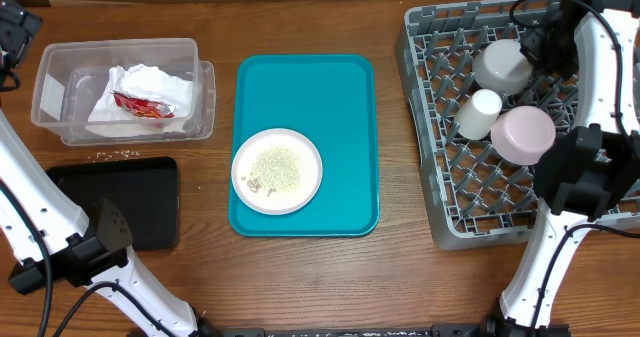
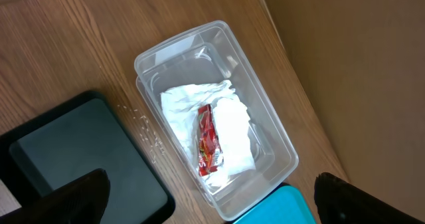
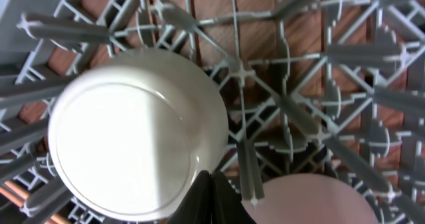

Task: Sort waste into correct bins and load items into the dishwasher
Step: 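Raise the right gripper and withdraw it to the rack's right side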

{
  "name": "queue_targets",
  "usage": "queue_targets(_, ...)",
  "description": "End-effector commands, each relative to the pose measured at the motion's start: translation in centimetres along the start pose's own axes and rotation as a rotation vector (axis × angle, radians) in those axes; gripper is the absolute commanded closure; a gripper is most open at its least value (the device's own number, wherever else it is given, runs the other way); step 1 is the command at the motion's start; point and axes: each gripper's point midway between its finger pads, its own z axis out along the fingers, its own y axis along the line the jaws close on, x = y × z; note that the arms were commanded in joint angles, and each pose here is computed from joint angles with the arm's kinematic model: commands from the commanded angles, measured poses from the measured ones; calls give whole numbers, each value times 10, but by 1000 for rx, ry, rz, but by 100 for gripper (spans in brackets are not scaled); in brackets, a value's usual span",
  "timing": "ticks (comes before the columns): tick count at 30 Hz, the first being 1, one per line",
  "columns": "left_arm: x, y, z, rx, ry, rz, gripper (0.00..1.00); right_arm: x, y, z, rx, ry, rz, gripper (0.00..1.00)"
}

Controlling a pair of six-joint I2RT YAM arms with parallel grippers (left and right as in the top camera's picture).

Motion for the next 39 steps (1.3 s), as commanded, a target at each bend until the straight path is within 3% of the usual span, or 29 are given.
queue_targets(1,2,0,5,-12,6,28,0,5,16,-29,-78,-19,2,96)
queue_targets(10,2,0,5,-12,6,28,0,48,74,-110,-209,-113,-144,96)
queue_targets(13,2,0,5,-12,6,28,0,74,93,-114,-224,-88,-205,54)
queue_targets(14,2,0,5,-12,6,28,0,83,99,-115,-229,-73,-224,32)
queue_targets(17,1,0,5,-13,6,28,0,111,118,-113,-241,-38,-285,0)
queue_targets(32,2,0,5,-12,6,28,0,205,189,-129,-351,2,-500,0)
queue_targets(39,2,0,5,-12,6,28,0,210,190,-130,-351,6,-511,0)
